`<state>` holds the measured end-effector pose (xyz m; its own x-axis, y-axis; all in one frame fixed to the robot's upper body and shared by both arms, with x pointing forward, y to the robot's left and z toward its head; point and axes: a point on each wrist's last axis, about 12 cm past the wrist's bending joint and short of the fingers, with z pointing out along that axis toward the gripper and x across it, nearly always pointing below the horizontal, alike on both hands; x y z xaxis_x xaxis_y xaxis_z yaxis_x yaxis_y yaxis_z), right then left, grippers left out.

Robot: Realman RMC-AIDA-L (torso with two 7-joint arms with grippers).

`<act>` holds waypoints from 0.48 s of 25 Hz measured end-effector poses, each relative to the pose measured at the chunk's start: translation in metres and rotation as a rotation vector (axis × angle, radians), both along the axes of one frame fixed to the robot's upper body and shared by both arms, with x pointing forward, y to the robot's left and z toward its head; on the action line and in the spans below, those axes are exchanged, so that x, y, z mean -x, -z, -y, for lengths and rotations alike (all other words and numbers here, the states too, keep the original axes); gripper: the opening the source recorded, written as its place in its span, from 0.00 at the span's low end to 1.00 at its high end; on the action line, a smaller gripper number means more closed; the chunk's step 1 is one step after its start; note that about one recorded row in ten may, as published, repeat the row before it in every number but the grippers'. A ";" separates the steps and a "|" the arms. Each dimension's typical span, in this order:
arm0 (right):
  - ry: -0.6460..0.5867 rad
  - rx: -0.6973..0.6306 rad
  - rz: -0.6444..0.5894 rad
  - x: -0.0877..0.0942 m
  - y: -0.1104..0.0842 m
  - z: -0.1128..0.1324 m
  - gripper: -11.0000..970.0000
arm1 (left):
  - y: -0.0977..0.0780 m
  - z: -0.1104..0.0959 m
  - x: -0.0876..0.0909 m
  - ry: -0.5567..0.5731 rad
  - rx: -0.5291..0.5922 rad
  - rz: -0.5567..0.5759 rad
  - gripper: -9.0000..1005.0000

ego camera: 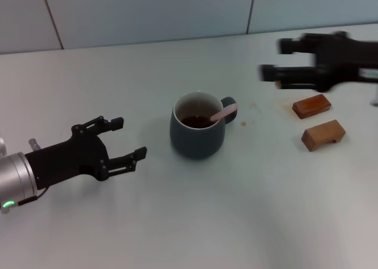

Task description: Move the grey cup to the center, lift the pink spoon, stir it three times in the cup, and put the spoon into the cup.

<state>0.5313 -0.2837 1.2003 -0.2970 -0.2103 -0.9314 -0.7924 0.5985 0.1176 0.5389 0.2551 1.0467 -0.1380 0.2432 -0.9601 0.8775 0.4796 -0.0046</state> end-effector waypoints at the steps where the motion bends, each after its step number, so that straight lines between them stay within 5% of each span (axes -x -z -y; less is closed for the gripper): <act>1: 0.013 -0.086 0.069 0.013 0.014 0.025 0.70 | 0.000 -0.001 0.000 -0.007 0.000 0.000 0.84; 5: 0.008 -0.163 0.095 0.029 0.031 0.052 0.78 | 0.000 -0.004 0.000 -0.024 0.002 -0.005 0.84; 6: -0.007 -0.168 0.061 0.034 0.048 0.060 0.78 | 0.000 -0.005 0.000 -0.026 0.003 -0.007 0.84; 12: -0.041 -0.092 -0.016 0.036 0.083 0.056 0.78 | 0.001 -0.004 -0.001 -0.032 0.000 -0.011 0.84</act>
<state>0.4956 -0.3400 1.1175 -0.3051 -0.1360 -0.9426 -0.8134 0.5520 0.1836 0.5397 0.2595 1.0455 -0.1565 0.2390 -0.9583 0.8617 0.5072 -0.0142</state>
